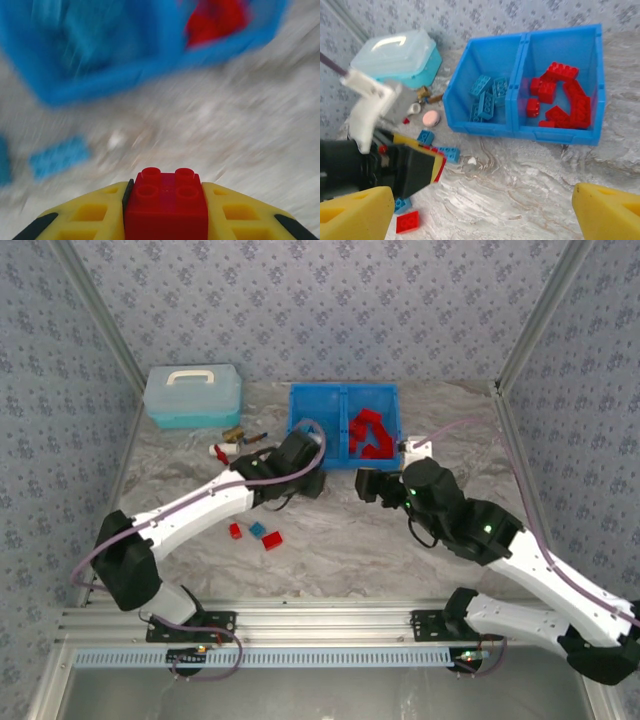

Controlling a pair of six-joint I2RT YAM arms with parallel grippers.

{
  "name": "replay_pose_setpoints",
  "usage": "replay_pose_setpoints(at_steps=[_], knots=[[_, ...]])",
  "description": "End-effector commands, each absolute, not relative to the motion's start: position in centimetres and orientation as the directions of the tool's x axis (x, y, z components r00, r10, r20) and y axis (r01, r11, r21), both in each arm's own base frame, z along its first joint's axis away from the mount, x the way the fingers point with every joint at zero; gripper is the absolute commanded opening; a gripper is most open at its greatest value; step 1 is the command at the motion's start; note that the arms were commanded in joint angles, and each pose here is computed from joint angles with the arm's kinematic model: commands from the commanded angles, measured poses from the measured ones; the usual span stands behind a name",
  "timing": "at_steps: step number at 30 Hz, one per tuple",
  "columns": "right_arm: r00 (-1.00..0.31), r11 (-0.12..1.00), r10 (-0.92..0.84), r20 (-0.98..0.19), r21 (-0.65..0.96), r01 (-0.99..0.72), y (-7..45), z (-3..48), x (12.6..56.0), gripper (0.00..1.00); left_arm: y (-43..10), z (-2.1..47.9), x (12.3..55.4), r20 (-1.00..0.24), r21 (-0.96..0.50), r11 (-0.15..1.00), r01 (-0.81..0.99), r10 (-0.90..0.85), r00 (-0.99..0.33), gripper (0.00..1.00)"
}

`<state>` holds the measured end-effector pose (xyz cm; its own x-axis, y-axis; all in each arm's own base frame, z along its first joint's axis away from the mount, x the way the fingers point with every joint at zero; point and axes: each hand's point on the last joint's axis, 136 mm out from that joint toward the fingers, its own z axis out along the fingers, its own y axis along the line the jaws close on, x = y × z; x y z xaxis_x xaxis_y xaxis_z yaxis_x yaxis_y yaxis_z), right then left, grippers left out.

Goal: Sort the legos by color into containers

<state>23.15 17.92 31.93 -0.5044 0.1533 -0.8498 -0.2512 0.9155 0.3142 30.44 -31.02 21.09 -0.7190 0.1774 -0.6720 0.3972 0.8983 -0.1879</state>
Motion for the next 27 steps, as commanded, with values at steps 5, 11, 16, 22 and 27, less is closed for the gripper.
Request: replay_pose_setpoints(at_steps=[5, 11, 16, 22, 27], knots=[[-0.478, 0.936, 0.219, -0.851, 0.322, -0.144, 13.6, 31.7, 21.5, 0.95, -39.3, 23.5, 39.9, -0.805, -0.119, 0.909, 0.4, 0.148, -0.575, 0.19], [-0.475, 0.929, 0.255, -0.842, 0.349, -0.121, 11.7, 31.9, 20.2, 0.97, -43.5, 20.1, 46.0, -0.805, -0.036, 0.935, 0.353, 0.182, -0.565, 0.18], [-0.474, 0.927, 0.259, -0.842, 0.354, -0.121, 11.2, 32.0, 19.7, 0.98, -45.1, 17.6, 47.8, -0.795, 0.005, 0.936, 0.353, 0.218, -0.566, 0.3], [-0.46, 0.925, 0.253, -0.851, 0.352, -0.142, 11.5, 32.7, 19.8, 1.0, -45.9, 22.2, 46.3, -0.823, -0.046, 0.912, 0.408, 0.197, -0.533, 0.56], [-0.466, 0.931, 0.237, -0.852, 0.337, -0.143, 12.0, 32.3, 20.2, 1.0, -45.8, 29.0, 43.0, -0.857, -0.101, 0.866, 0.49, 0.175, -0.485, 0.7]])
